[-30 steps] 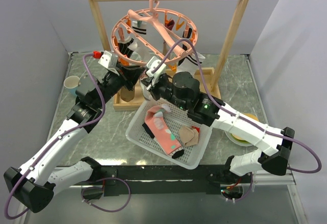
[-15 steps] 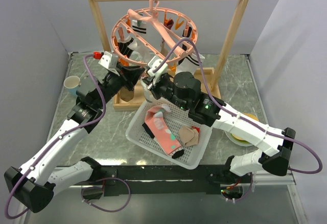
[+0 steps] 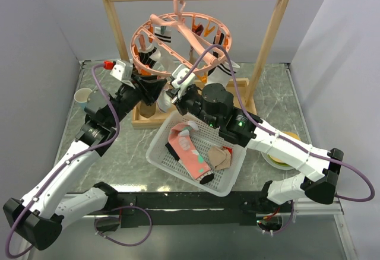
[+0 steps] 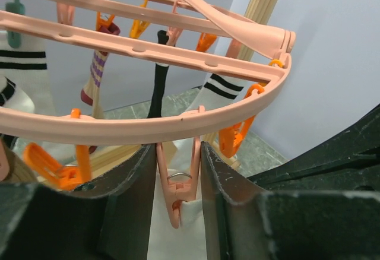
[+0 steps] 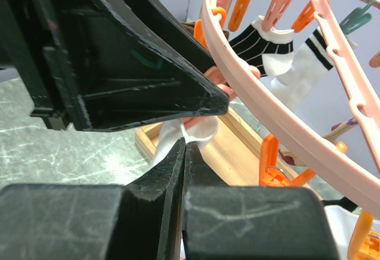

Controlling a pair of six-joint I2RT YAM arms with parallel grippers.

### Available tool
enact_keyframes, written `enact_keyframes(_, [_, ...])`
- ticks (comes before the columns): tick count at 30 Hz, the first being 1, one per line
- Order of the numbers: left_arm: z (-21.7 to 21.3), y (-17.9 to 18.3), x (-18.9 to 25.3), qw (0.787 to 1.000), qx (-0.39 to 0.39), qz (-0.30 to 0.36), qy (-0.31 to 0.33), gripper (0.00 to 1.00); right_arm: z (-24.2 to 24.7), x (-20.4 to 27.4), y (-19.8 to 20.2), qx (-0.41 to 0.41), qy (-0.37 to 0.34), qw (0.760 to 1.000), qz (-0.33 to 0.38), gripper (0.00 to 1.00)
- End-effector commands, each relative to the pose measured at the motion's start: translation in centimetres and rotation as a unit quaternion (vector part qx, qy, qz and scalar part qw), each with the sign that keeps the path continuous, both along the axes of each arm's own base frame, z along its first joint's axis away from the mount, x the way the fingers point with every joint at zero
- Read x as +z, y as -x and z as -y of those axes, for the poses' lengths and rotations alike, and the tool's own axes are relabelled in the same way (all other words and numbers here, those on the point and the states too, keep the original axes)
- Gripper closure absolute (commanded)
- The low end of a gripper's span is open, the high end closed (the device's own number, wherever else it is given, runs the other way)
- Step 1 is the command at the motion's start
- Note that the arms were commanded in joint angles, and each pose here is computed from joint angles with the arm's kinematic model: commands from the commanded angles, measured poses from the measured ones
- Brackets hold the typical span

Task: Clip the socks to the hanger
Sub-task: Clamp the sock onto the hanger.

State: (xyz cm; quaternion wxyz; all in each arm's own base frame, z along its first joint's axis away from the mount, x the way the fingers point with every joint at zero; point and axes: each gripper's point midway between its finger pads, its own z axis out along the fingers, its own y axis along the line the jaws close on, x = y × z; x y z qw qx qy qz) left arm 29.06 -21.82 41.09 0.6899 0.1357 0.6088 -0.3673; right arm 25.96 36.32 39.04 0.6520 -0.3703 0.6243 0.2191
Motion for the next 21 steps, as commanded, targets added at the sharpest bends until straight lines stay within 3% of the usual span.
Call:
enact_keyframes(1, [-0.6, 0.9, -0.3, 1.0, -0.007, -0.005, 0.001, 0.6, 1.0, 2.9, 0.2, -0.013, -0.034, 0.999, 0.027, 1.0])
enact_keyframes(5, [-0.8, 1.0, -0.6, 1.0, -0.008, -0.011, 0.002, 0.55, 1.2, 3.3, 0.4, -0.012, -0.039, 0.999, 0.029, 1.0])
enact_keyframes(6, [-0.9, 1.1, -0.5, 1.0, -0.009, -0.01, 0.004, 0.44, 1.2, 3.3, 0.4, -0.011, -0.039, 0.999, 0.029, 1.0])
enact_keyframes(8, [-1.0, 1.2, -0.6, 1.0, -0.01, -0.011, 0.004, 0.37, 1.3, 3.5, 0.5, -0.012, -0.042, 0.999, 0.028, 1.0])
enact_keyframes(11, [-1.5, 1.3, -0.5, 1.0, -0.005, -0.01, 0.007, 0.06, 1.5, 3.5, 0.5, -0.014, -0.042, 0.999, 0.027, 1.0])
enact_keyframes(12, [-1.8, 1.5, -0.4, 1.0, -0.003, -0.009, 0.008, 0.01, 1.5, 3.5, 0.5, -0.016, -0.042, 0.999, 0.027, 1.0])
enact_keyframes(16, [-2.8, 1.6, -0.3, 1.0, 0.012, -0.012, 0.016, 0.01, 1.9, 3.6, 0.3, -0.024, -0.042, 0.999, 0.026, 1.0])
enact_keyframes(19, [-3.8, 1.9, -0.4, 0.999, 0.022, -0.019, 0.024, 0.01, 2.3, 3.7, 0.4, -0.03, -0.043, 0.998, 0.025, 0.8])
enact_keyframes(21, [-4.7, 2.5, -0.3, 0.999, 0.025, -0.023, 0.034, 0.0, 2.8, 3.7, 0.6, -0.033, -0.045, 0.998, 0.021, 0.56])
